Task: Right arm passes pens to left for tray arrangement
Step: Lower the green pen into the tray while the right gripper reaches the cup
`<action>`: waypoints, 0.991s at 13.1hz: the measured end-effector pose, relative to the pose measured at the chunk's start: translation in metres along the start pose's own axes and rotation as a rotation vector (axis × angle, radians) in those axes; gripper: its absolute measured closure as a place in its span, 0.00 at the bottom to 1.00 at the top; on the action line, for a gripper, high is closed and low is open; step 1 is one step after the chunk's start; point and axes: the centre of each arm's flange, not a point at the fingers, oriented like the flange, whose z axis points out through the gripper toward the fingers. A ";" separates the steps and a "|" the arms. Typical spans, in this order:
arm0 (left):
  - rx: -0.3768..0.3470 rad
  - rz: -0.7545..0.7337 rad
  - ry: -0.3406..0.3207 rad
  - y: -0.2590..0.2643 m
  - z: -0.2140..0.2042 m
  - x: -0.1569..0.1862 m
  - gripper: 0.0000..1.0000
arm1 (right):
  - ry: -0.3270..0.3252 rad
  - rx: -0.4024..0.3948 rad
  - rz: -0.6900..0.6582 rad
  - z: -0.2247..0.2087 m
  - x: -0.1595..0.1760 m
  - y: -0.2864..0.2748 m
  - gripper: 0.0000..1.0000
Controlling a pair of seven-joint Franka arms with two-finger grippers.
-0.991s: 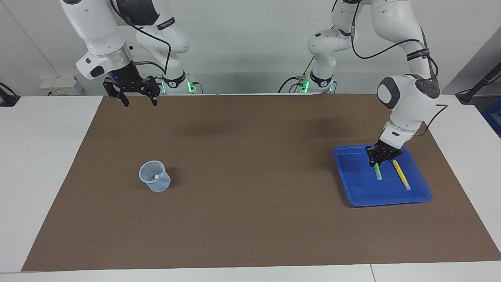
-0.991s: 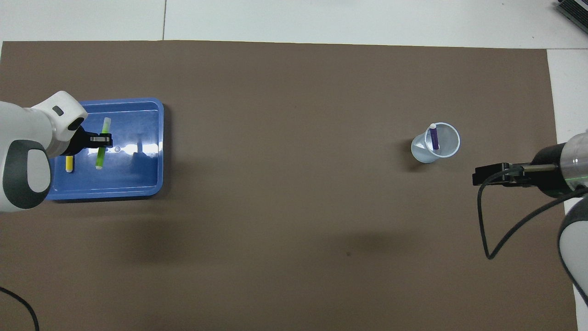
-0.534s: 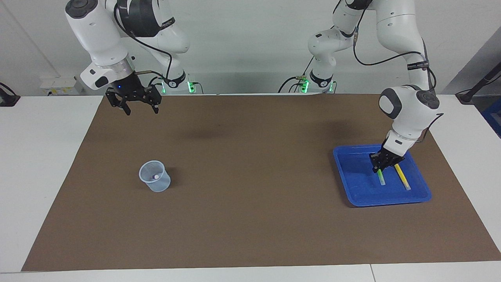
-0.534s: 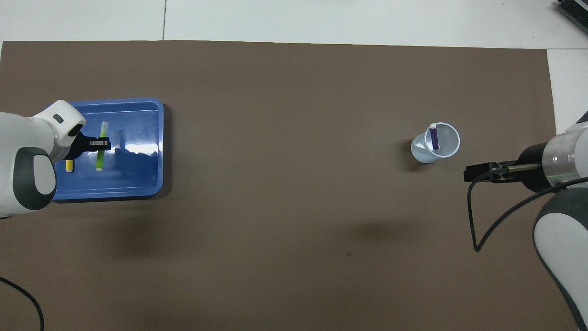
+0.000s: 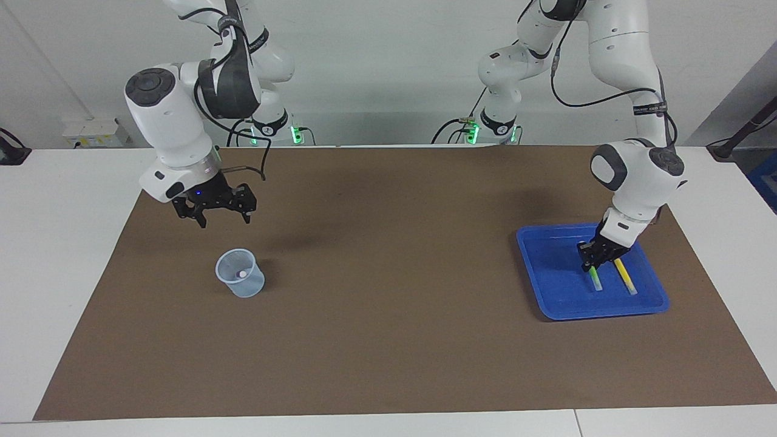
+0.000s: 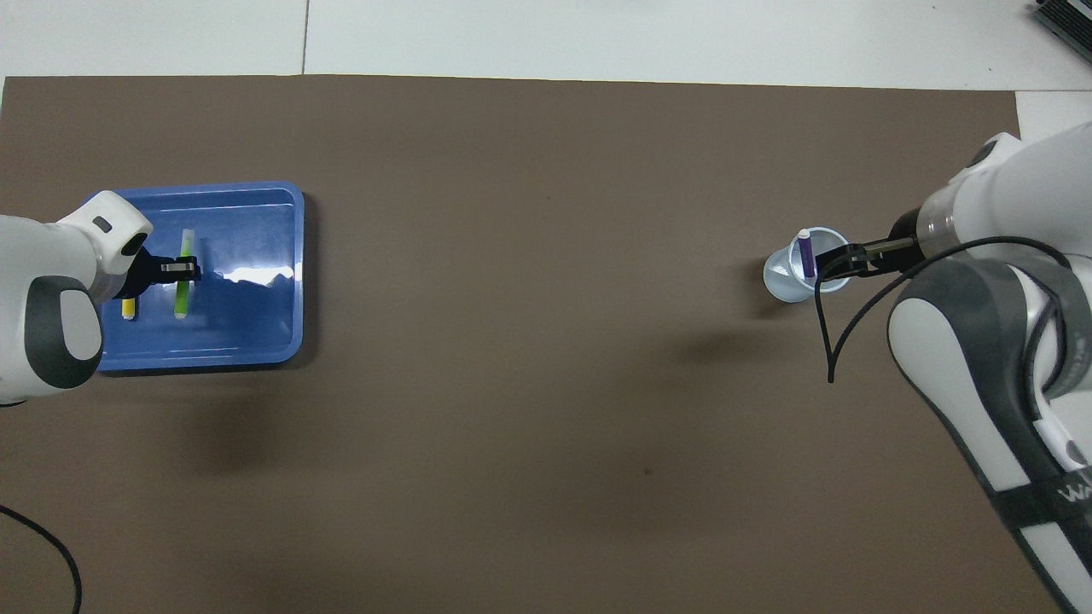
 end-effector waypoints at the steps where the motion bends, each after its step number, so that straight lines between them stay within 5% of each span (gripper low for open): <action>1: 0.000 0.000 0.004 0.000 0.001 0.000 0.82 | -0.007 0.001 -0.009 0.010 0.013 -0.001 0.00; 9: 0.003 -0.012 0.009 -0.010 0.011 -0.001 0.82 | -0.015 0.008 -0.068 0.086 0.052 -0.020 0.07; 11: 0.003 -0.011 0.009 -0.010 0.011 -0.001 0.78 | -0.012 -0.009 -0.077 0.085 0.053 -0.019 0.26; 13: 0.003 -0.005 0.009 -0.010 0.011 -0.001 0.57 | -0.012 -0.031 -0.089 0.085 0.053 -0.018 0.35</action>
